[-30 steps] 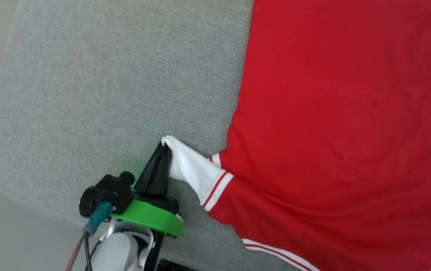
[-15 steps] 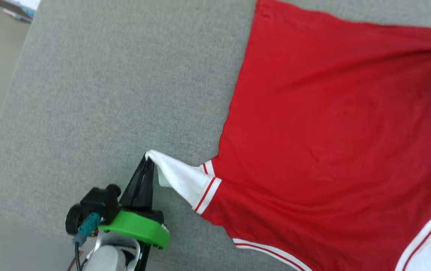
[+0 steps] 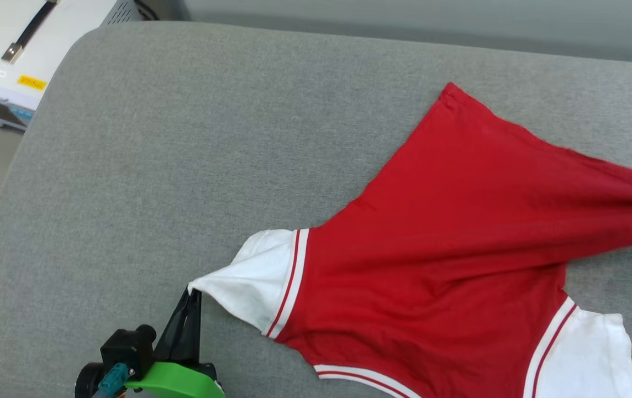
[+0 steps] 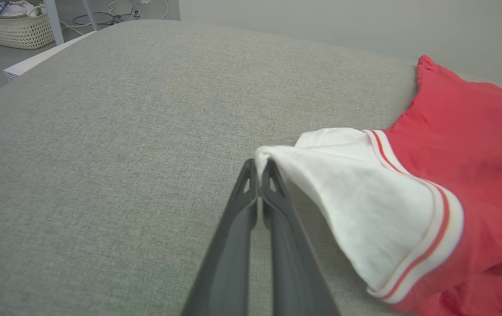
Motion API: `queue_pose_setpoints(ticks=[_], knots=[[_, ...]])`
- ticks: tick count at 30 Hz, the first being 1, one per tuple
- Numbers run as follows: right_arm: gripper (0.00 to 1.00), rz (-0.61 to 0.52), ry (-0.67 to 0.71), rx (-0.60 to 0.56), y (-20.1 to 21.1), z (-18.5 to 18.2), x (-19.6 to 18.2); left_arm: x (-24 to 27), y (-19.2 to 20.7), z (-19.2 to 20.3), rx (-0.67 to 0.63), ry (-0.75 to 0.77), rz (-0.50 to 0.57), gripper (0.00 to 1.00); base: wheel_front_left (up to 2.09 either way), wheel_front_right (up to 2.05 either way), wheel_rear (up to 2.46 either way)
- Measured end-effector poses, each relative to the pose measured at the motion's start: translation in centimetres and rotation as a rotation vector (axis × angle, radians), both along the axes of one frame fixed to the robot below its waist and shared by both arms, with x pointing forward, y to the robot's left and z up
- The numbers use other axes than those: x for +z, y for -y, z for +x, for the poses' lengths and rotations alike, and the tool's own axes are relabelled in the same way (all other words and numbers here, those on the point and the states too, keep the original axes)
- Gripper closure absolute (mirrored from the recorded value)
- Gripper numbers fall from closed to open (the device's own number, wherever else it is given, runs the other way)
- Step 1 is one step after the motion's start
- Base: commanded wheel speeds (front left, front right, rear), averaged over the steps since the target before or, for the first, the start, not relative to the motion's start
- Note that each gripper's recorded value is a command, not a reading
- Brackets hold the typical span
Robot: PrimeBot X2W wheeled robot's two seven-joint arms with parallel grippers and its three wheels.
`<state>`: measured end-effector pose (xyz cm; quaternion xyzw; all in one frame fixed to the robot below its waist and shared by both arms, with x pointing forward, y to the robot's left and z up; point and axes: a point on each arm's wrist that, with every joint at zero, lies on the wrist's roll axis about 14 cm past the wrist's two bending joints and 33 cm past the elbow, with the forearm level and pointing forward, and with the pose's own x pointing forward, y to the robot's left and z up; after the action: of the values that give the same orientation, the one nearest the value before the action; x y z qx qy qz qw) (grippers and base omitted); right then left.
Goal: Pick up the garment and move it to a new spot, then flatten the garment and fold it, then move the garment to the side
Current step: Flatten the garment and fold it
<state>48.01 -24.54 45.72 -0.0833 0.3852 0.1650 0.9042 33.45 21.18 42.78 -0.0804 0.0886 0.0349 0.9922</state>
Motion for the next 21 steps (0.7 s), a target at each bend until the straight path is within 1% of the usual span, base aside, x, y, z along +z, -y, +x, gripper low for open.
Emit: queue_pose_setpoints(ticks=[6, 9, 13, 17, 19, 21], knots=[[1.0, 0.03, -0.071, -0.116, 3.7, -6.8, -2.0, 0.7, 1.2, 0.1, -0.046, 0.028, -0.004, 1.0, 0.0, 0.0, 0.0], [1.0, 0.05, -0.127, -0.155, 4.5, -10.5, -3.5, 1.1, 1.4, 0.0, -0.061, 0.039, -0.001, 1.0, 0.0, 0.0, 0.0], [1.0, 0.09, -0.216, -0.218, 4.7, -15.6, -6.2, 1.2, 2.0, -0.2, -0.08, 0.043, -0.002, 1.0, 0.0, 0.0, 0.0], [1.0, 0.125, -0.329, -0.256, 3.7, -20.6, -9.1, 1.5, 2.4, -0.1, -0.095, 0.055, -0.004, 1.0, 0.0, 0.0, 0.0], [1.0, 0.135, -0.369, -0.264, 3.1, -22.3, -10.1, 1.5, 2.5, -0.1, -0.099, 0.055, -0.005, 1.0, 0.0, 0.0, 0.0], [1.0, 0.134, -0.389, -0.266, 2.8, -23.0, -10.6, 1.4, 2.6, -0.1, -0.1, 0.051, -0.005, 1.0, 0.0, 0.0, 0.0]])
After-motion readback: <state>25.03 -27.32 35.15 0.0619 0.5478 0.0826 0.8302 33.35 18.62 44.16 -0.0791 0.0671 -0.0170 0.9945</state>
